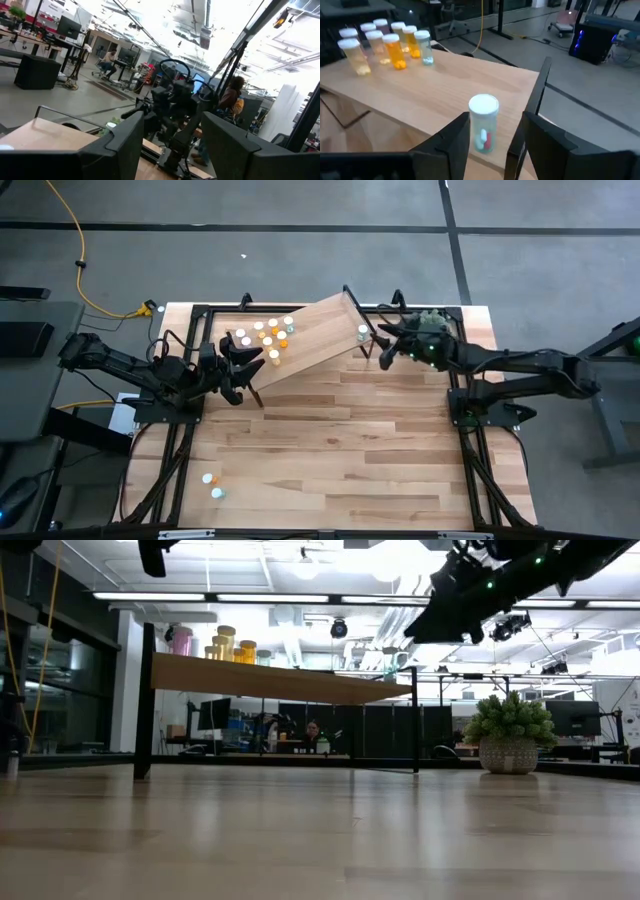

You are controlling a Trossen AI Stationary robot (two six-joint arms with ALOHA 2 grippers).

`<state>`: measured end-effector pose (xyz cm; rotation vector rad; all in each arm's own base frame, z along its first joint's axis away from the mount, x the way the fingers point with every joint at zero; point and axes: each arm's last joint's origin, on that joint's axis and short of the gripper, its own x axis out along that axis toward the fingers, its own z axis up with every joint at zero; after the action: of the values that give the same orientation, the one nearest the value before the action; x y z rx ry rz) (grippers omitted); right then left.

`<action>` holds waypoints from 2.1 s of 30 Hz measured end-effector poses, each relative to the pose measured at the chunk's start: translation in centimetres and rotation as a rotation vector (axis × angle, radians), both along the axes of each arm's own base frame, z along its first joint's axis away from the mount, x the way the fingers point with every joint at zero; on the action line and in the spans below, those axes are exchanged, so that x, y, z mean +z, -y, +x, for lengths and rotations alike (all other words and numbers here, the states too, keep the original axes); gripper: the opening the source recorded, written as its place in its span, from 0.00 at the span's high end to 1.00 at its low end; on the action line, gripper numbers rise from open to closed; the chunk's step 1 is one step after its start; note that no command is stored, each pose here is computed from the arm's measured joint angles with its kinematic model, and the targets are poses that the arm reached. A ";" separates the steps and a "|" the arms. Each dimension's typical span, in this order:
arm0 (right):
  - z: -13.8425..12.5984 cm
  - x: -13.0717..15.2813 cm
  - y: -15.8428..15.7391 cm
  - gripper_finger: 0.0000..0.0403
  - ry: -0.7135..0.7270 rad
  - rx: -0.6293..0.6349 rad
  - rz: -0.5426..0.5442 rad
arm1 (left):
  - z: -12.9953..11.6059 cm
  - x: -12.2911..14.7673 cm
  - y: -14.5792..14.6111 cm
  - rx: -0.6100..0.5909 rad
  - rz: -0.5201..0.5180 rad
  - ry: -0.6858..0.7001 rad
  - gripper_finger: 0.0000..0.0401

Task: Pick and place medicine bottles onto shelf by color
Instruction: Put the right blue pill bottle on the shelf aligned with the other blue pill bottle

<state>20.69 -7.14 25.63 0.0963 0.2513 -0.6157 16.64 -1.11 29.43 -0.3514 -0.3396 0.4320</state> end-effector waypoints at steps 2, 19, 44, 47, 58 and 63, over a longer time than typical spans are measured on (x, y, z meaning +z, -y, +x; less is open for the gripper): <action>0.5 -0.4 0.2 0.58 -0.031 0.000 -0.012 | 0.0 0.0 0.0 0.000 0.001 0.000 0.53; 2.5 -2.1 0.9 0.58 -0.094 -0.019 -0.029 | 0.0 0.0 0.0 0.004 0.000 0.000 0.53; 3.6 -2.6 2.2 0.58 -0.021 0.011 -0.030 | 0.0 0.0 0.0 0.000 0.001 -0.001 0.53; 3.6 -2.5 2.2 0.58 -0.016 0.012 -0.031 | 0.0 0.0 0.0 0.000 0.000 0.000 0.53; 3.6 -2.5 2.2 0.58 -0.002 0.004 -0.007 | 0.0 0.0 0.0 -0.001 -0.001 0.001 0.53; 3.6 -2.5 2.2 0.58 -0.003 0.004 -0.007 | 0.0 0.0 0.0 -0.001 -0.001 0.001 0.53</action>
<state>24.32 -9.32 23.08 0.0877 0.2516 -0.6126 16.65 -1.10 29.43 -0.3527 -0.3399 0.4314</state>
